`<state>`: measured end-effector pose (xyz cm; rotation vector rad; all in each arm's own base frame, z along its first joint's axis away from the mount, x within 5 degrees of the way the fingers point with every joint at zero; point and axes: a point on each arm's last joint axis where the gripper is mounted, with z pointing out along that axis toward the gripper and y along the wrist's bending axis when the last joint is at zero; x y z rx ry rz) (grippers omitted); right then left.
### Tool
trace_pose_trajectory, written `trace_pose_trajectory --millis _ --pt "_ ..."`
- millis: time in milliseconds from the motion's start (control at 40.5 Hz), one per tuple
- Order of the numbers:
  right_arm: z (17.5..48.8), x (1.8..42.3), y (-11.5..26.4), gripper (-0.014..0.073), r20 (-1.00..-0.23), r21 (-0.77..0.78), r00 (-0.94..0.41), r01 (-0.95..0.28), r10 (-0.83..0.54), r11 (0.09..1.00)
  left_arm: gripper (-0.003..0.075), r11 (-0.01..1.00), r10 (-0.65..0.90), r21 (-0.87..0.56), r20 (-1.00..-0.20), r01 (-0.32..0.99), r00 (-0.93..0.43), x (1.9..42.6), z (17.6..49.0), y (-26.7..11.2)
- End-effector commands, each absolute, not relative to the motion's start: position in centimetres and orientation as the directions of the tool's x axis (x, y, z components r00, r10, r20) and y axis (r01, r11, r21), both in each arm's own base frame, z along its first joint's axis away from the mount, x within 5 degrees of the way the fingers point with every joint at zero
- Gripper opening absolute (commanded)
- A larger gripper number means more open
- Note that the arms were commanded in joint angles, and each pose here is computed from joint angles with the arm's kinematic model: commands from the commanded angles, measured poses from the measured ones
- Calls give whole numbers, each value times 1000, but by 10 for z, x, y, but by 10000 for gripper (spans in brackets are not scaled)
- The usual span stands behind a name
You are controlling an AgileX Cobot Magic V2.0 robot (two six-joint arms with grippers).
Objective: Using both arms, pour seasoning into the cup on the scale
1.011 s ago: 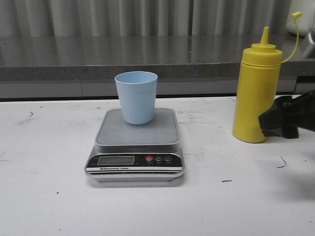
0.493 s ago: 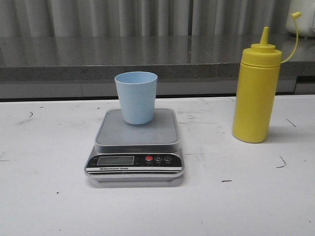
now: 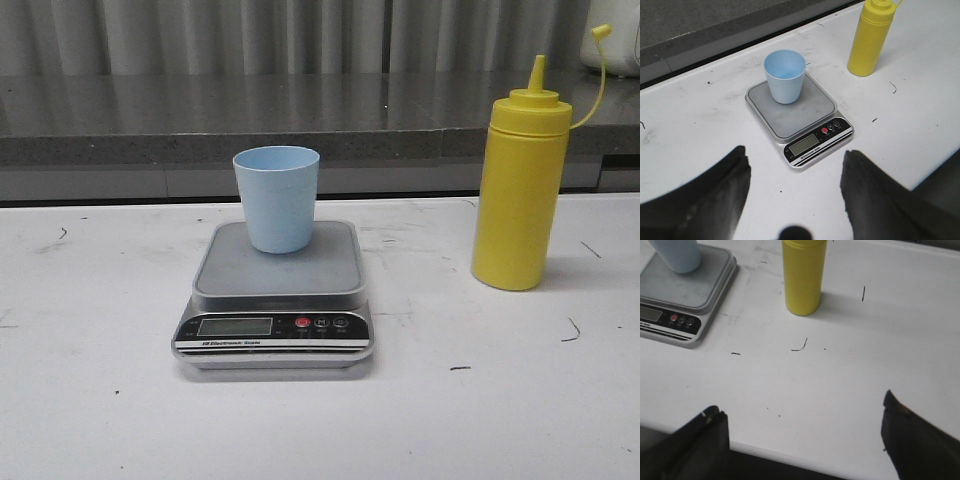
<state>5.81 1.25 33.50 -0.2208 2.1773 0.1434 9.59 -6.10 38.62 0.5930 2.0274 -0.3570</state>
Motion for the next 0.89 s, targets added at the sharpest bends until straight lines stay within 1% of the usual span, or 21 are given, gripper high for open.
trace_pose_trajectory --millis 0,99,395,469,518,567,740,789,839,863 --pt "351 52 11 633 -878 17 -469 -231 -96 973 400 838 210 -19 -911 545 -355 96 400 -62" --pt "352 46 10 633 -891 8 -443 -238 -101 971 400 838 210 -19 -911 545 -355 96 400 -62" --pt "353 45 9 632 -894 8 -438 -238 -100 971 400 838 210 -19 -911 545 -355 96 400 -62" --pt "353 45 9 601 -894 8 -438 -238 -100 971 395 838 210 -19 -911 545 -355 96 400 -62" --pt "353 45 9 542 -894 8 -438 -238 -100 971 365 838 211 -19 -910 545 -357 96 399 -62" --pt "353 45 9 441 -894 8 -438 -238 -100 971 314 838 211 -19 -910 545 -357 96 399 -62" --pt "353 45 9 78 -894 8 -438 -238 -100 971 53 838 213 -19 -908 545 -359 96 399 -62" --pt "353 45 9 -3 -894 8 -438 -238 -100 971 -22 838 214 -19 -908 545 -361 96 399 -62" --pt "353 45 9 -71 -894 8 -438 -238 -100 971 -20 838 213 -21 -908 545 -362 96 399 -62" --pt "353 45 9 -71 -894 8 -438 -238 -100 971 -20 839 210 -24 -908 543 -364 96 399 -62"
